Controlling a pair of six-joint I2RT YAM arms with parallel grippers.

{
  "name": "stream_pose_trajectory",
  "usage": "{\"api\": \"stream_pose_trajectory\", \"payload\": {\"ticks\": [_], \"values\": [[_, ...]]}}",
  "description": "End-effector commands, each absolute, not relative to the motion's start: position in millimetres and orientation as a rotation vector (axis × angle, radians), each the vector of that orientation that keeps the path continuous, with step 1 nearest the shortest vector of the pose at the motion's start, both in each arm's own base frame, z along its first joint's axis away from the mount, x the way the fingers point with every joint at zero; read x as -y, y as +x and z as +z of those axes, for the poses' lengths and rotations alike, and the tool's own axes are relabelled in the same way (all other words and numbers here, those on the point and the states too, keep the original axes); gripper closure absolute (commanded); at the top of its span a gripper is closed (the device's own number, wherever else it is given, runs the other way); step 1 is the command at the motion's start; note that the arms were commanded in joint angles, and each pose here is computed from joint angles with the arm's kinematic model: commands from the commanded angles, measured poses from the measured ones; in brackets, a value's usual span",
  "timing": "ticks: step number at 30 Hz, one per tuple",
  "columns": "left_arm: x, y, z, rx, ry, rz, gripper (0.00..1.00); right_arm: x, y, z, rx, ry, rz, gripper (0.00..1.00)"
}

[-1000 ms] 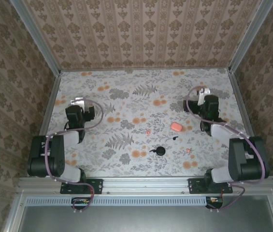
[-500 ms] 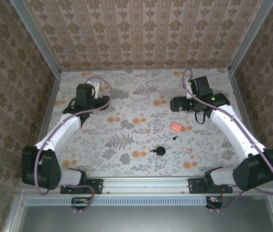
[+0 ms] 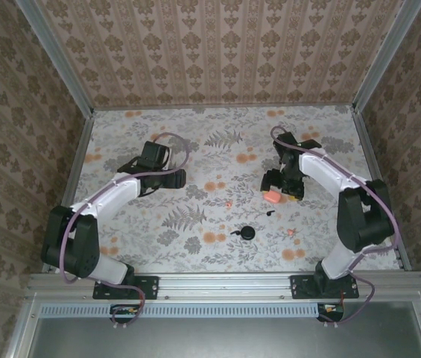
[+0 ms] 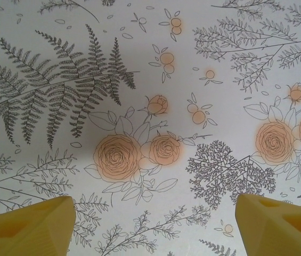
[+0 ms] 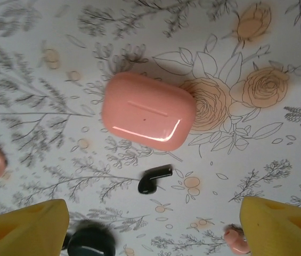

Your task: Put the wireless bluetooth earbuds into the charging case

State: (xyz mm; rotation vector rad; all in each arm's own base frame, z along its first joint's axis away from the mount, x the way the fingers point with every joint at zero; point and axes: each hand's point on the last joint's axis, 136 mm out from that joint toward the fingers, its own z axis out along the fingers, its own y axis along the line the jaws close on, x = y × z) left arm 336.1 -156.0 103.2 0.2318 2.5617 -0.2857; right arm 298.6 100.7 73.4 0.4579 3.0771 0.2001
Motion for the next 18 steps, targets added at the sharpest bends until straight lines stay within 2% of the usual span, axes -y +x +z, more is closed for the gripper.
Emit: {"api": "stream_pose_trajectory", "payload": {"ticks": [1,5,18], "values": [[159.4,336.1,102.6,-2.588,0.191,-0.307,0.20,-104.5,312.4,64.5,-3.063,0.592,0.190,0.15],[160.3,338.4,98.7,-2.608,0.172,-0.304,0.23,-109.4,322.6,48.5,-3.070,0.642,0.205,0.16],[164.4,347.7,92.1,-2.632,0.187,-0.288,0.23,-108.6,331.6,22.4,-3.106,0.690,0.173,0.25]]}}
